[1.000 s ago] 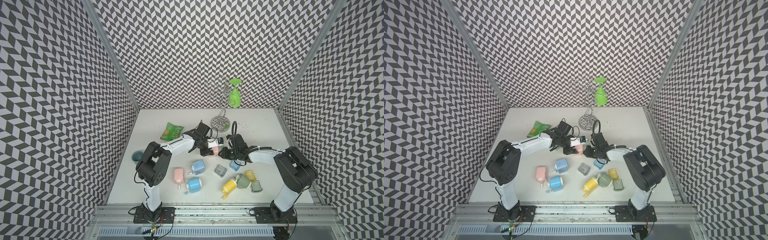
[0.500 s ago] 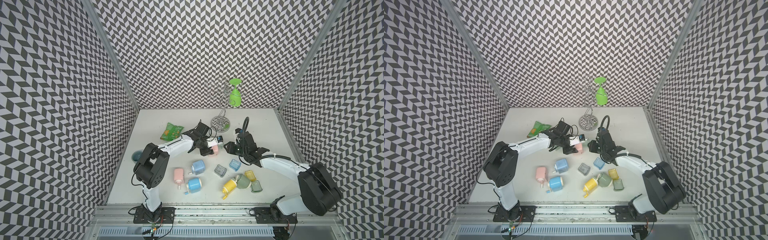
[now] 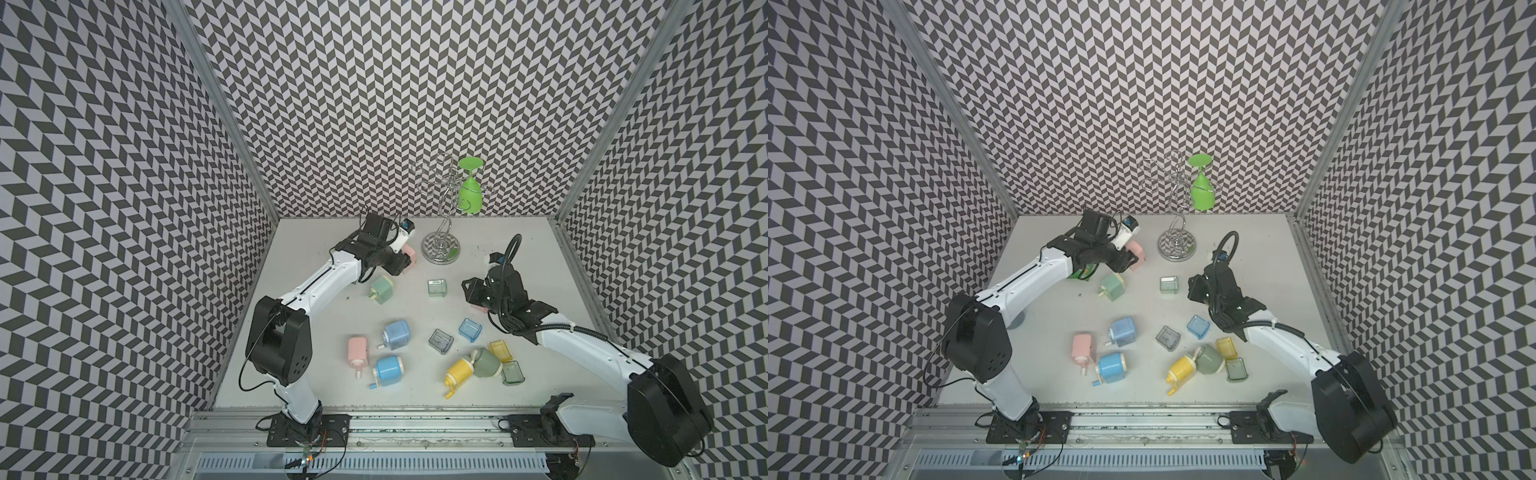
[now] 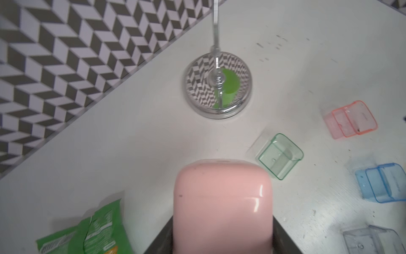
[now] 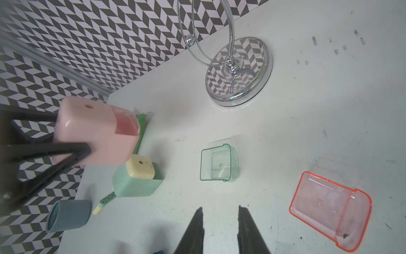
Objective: Put the tray back into the pencil sharpener
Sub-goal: Place the pencil sharpener at the center of the board.
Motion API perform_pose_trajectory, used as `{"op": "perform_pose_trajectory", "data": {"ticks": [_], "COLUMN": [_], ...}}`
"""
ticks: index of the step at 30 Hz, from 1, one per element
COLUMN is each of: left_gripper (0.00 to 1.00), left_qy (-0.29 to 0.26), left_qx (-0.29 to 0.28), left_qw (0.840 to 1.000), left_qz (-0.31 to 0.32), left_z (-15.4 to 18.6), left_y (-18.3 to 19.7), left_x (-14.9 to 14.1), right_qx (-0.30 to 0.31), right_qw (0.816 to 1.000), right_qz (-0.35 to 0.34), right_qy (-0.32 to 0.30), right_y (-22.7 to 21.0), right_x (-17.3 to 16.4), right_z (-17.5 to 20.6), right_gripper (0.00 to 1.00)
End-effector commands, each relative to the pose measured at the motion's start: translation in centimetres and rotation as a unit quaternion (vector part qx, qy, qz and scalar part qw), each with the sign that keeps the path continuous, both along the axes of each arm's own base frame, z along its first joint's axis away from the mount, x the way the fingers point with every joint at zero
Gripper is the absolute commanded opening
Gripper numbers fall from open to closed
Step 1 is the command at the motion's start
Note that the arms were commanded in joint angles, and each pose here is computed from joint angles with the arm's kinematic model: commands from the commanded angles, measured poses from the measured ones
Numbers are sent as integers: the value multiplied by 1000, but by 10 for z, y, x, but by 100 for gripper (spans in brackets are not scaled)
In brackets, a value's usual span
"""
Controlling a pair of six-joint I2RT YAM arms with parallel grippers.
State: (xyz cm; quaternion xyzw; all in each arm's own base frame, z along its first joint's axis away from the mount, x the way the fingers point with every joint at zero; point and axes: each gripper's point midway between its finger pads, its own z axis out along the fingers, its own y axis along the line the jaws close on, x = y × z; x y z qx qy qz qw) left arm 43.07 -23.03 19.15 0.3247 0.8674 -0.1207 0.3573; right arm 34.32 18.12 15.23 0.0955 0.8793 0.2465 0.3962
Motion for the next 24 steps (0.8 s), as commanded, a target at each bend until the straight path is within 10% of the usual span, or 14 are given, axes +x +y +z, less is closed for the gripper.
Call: {"op": "perform_pose_trajectory", "data": {"ticks": [1, 24], "left_gripper": [0, 8], "left_qy": [26, 122], "left_qx": [-29, -4], "left_qw": [994, 955], "left_qz": [104, 272], "left_z": [9, -71], "left_y": [25, 73], "left_x": [21, 79], "right_qx": [-1, -29], "right_qw": [1000, 999], "right_qz": [-16, -13], "right_qy": [-14, -5], "right_y": [-5, -3], "right_x": [6, 16], "right_z": [9, -1], "right_gripper": [28, 29]}}
